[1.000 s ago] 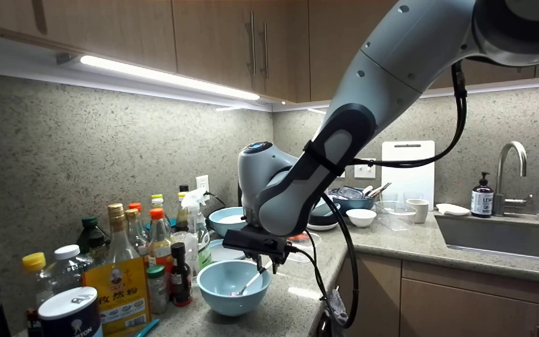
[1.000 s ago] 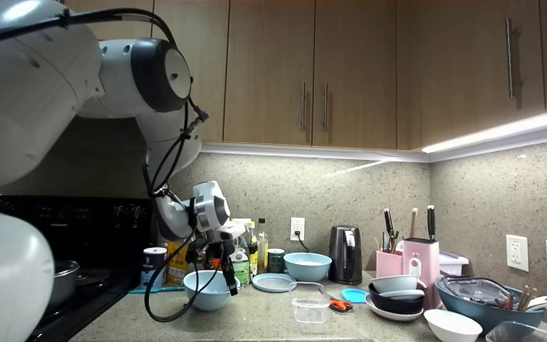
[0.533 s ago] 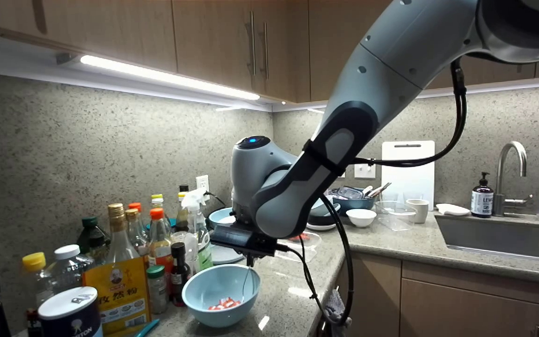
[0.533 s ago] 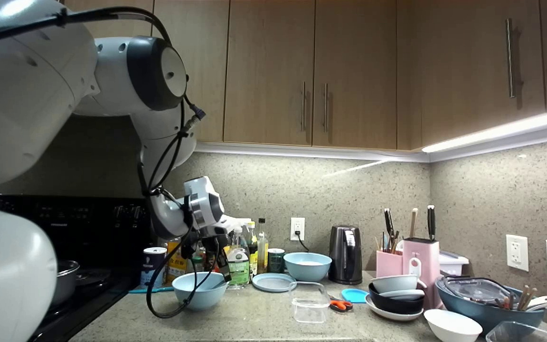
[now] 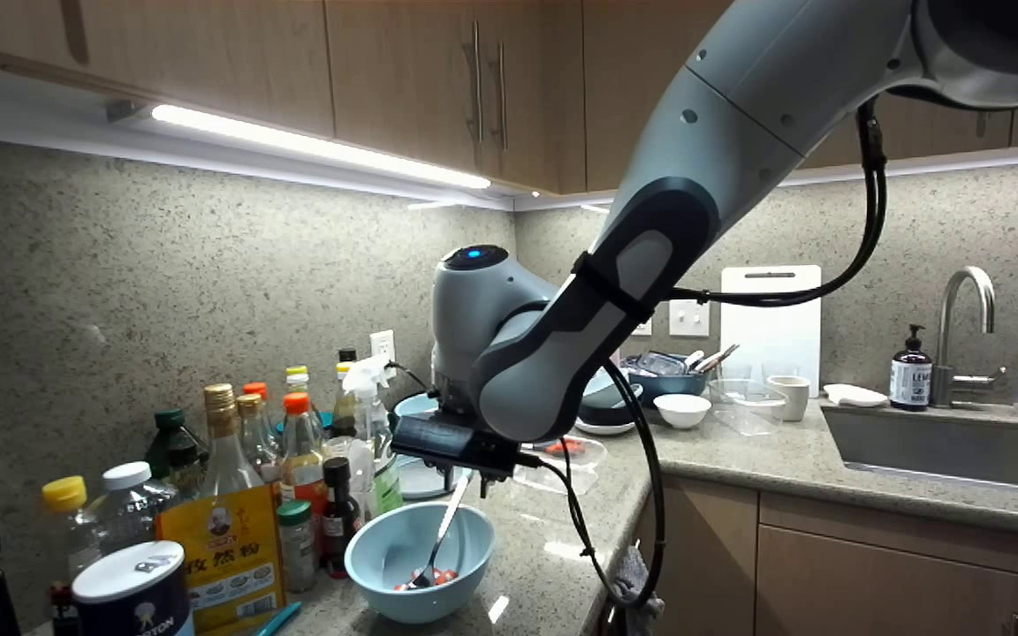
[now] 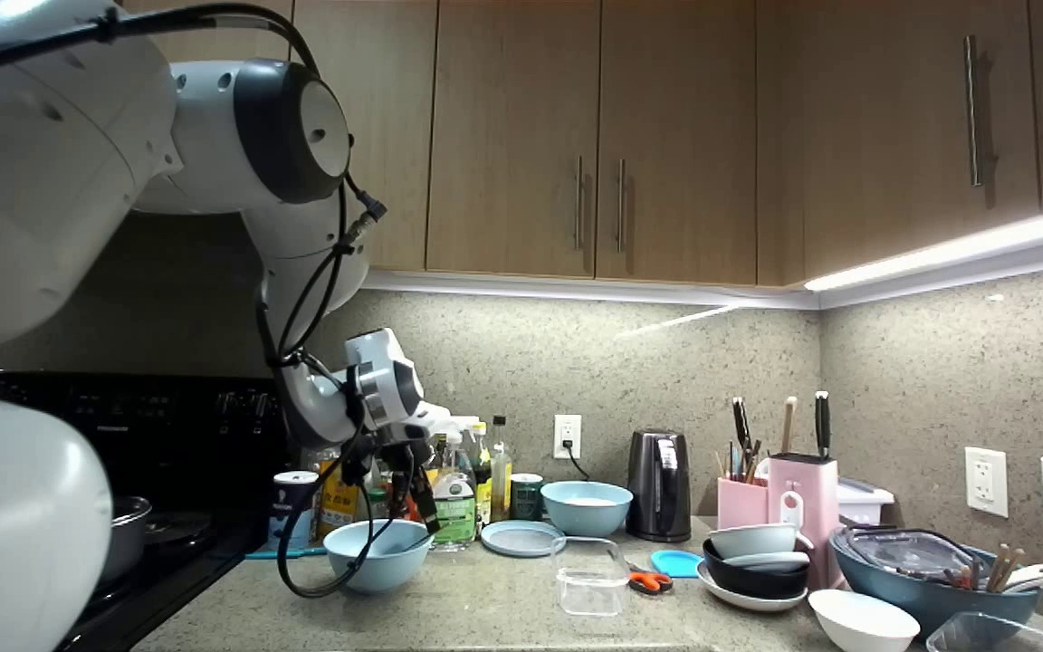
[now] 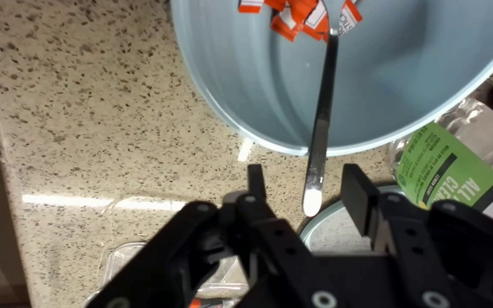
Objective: Move the spoon from the blue bowl to the clear bowl
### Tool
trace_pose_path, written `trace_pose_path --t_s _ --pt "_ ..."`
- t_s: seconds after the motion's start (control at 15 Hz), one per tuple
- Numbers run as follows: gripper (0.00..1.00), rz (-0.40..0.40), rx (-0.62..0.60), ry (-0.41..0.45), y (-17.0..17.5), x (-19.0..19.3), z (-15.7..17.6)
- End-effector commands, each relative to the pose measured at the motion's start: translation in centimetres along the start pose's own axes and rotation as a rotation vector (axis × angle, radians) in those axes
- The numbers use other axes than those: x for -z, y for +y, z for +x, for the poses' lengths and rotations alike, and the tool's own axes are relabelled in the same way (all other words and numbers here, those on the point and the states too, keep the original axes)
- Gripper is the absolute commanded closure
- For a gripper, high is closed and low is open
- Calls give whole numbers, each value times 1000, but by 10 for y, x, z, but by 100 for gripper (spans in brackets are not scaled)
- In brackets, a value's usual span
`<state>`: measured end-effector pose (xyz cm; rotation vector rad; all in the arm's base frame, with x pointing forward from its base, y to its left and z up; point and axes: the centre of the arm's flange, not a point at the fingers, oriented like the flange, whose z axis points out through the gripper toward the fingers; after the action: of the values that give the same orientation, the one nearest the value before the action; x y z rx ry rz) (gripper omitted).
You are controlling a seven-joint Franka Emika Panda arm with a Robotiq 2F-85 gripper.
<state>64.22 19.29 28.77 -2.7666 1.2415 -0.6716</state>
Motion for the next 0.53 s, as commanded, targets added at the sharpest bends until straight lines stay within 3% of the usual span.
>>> trace_pose_path --t_s 0.0,0.13,0.47 --pt "18 6 5 27 11 2 7" --pt "5 8 6 37 9 -4 17" --pt "0 -12 -17 25 7 -20 30"
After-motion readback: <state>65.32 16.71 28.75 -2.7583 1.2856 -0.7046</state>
